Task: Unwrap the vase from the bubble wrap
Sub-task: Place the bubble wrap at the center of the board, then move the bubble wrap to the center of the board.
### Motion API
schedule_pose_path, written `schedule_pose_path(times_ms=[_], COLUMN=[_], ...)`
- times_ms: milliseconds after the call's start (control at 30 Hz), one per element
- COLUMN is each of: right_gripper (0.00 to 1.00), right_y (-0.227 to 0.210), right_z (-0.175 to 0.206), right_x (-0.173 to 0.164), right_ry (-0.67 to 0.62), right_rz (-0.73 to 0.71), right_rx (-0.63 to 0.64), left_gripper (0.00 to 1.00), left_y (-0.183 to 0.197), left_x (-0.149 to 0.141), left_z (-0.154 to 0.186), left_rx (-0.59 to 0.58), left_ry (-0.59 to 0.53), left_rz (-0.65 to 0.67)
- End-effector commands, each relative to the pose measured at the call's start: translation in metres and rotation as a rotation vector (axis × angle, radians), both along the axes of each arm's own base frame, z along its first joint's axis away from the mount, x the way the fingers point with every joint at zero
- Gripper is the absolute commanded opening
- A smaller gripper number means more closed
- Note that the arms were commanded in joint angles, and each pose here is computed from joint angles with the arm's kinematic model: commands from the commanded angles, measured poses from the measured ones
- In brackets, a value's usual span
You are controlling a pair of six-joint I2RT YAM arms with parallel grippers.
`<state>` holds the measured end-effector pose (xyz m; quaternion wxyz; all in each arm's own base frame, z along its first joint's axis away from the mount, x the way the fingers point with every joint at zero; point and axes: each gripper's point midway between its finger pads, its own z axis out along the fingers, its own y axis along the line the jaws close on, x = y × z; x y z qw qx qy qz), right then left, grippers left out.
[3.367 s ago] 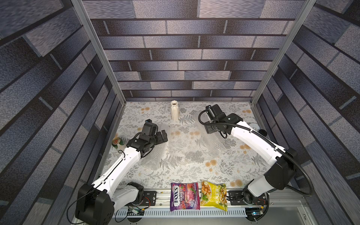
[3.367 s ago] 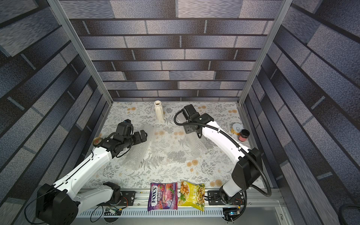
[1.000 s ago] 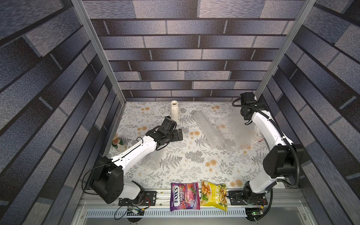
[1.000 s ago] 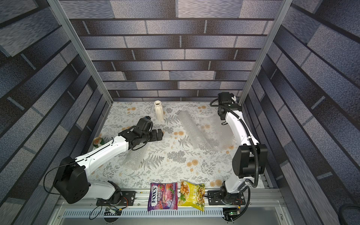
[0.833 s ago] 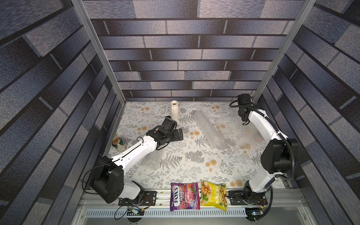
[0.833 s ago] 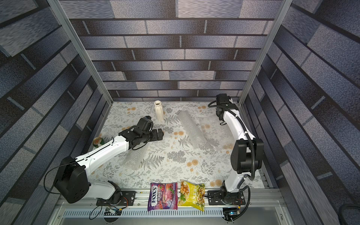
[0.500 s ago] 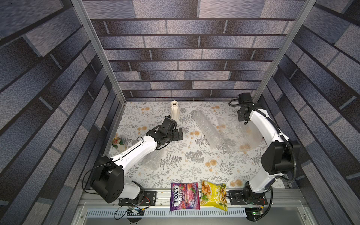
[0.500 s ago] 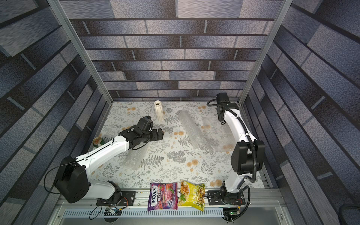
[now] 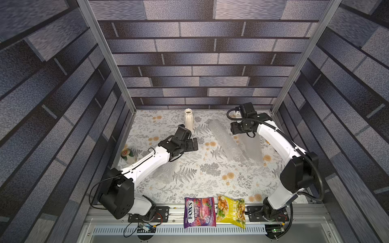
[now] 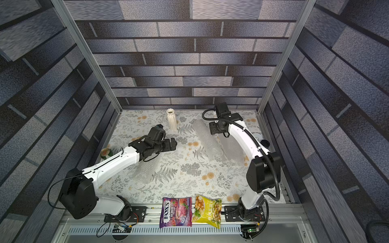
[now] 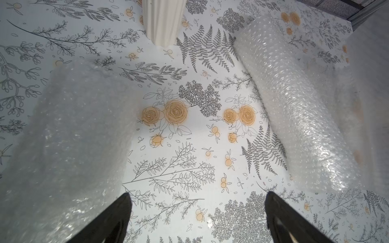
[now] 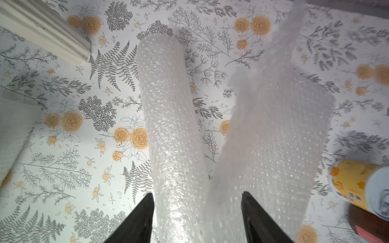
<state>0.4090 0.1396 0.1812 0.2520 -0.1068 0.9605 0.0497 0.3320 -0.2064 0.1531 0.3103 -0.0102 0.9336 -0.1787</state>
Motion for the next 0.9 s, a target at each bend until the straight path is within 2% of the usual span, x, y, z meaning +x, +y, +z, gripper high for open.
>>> schedule_pose_path(times_ms=[0,167,233,300,400,633,867], right_gripper=[0.67,0.68,0.67,0.66,0.66,0.67,0.67], right_y=[-0.002,-0.045,-0.035,-0.008,0.021,0.045,0.05], right_z=[-0.009,-0.009,-0.004,-0.001,-0.006,-0.056,-0.077], right_x=[0.002,0.001,0.0,0.0,0.003,0.019,0.016], right_ry=[0.018,0.011,0.001,0.015,0.091,0.22,0.257], right_rz=[-0.052,-0.151,-0.117,-0.045,0.021,0.038,0.037], right_rx=[0.02,-0.149,-0.086,0.047,0.173,0.238,0.256], left_gripper=[1.0,0.99,1.0,1.0,1.0,1.0,1.0], left_y=[0.006,0.011,0.01,0.009,0.007,0.01,0.025], left_x=[-0.004,-0.005,-0.005,-0.004,-0.003,-0.008,-0.012], left_z=[0.002,-0.001,-0.001,-0.001,0.0,0.011,0.02], left_rx=[0.011,0.016,0.013,0.01,0.007,0.001,-0.007], left_ry=[-0.009,-0.004,-0.004,-0.006,-0.005,-0.026,-0.051], left_rz=[0.022,0.03,0.03,0.029,0.026,0.029,0.063])
